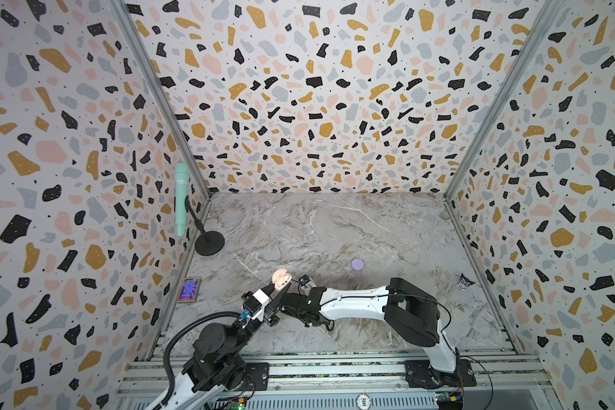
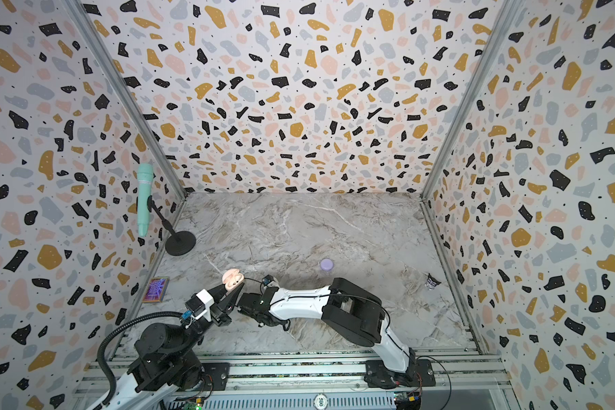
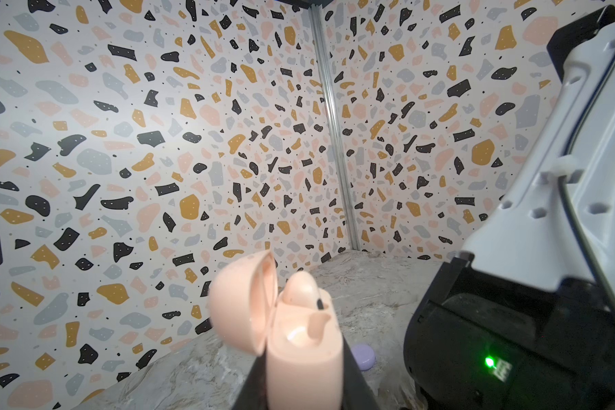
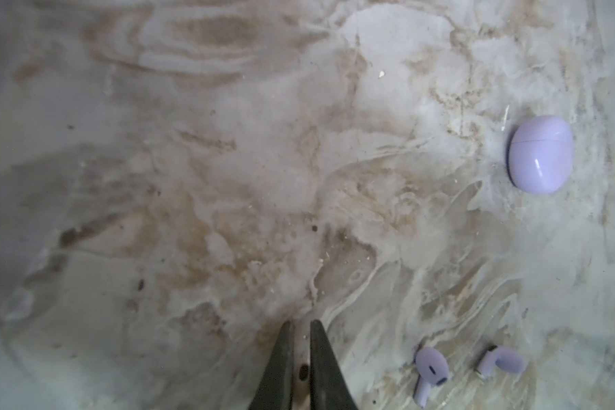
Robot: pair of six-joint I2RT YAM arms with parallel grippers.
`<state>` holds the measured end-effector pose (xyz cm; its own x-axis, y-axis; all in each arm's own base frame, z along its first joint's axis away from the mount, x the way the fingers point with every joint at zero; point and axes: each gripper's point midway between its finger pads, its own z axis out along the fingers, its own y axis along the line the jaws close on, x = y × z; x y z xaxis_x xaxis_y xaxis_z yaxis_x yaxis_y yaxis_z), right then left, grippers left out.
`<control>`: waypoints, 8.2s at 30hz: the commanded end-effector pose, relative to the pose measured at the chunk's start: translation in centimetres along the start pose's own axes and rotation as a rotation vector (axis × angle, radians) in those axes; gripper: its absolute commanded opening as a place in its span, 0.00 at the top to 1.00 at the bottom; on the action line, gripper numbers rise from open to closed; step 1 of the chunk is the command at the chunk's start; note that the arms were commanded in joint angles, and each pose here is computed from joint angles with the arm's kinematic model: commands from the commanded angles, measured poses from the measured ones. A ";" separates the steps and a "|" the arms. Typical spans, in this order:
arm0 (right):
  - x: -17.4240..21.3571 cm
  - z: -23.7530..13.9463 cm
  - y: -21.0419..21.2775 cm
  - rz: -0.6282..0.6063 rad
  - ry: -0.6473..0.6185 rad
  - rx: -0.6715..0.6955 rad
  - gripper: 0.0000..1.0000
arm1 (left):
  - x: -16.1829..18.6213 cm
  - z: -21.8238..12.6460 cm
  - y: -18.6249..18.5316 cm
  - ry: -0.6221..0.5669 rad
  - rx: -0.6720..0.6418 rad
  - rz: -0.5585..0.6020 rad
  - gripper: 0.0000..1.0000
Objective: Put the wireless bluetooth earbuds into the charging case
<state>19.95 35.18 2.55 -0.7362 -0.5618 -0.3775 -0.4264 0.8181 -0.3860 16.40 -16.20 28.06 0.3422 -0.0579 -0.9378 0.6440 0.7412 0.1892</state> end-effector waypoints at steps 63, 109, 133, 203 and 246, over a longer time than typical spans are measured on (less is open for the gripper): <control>1.7 -4.1 -1.3 0.855 0.185 -0.503 0.69 | -1.2 -0.3 0.2 -0.050 -0.008 0.010 1.00; 3.1 -1.0 -0.4 0.791 0.279 -0.471 0.79 | -0.8 -0.2 0.1 -0.040 -0.006 0.007 1.00; 1.8 -3.0 0.4 0.557 0.142 -0.599 0.87 | -0.9 -0.2 0.2 -0.043 -0.011 0.010 1.00; -0.3 -2.9 -2.4 0.670 0.065 -0.600 0.62 | -0.8 -0.2 0.2 -0.043 -0.012 0.011 1.00; -1.2 0.7 -1.3 0.857 0.272 -0.417 0.69 | -0.8 -0.2 0.2 -0.044 -0.010 0.014 1.00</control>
<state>21.60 35.03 2.83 -0.9521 0.2626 -0.1565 0.2071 0.9305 0.3020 16.32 -16.15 28.12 0.3449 -0.0600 -0.9367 0.6442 0.7410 0.1897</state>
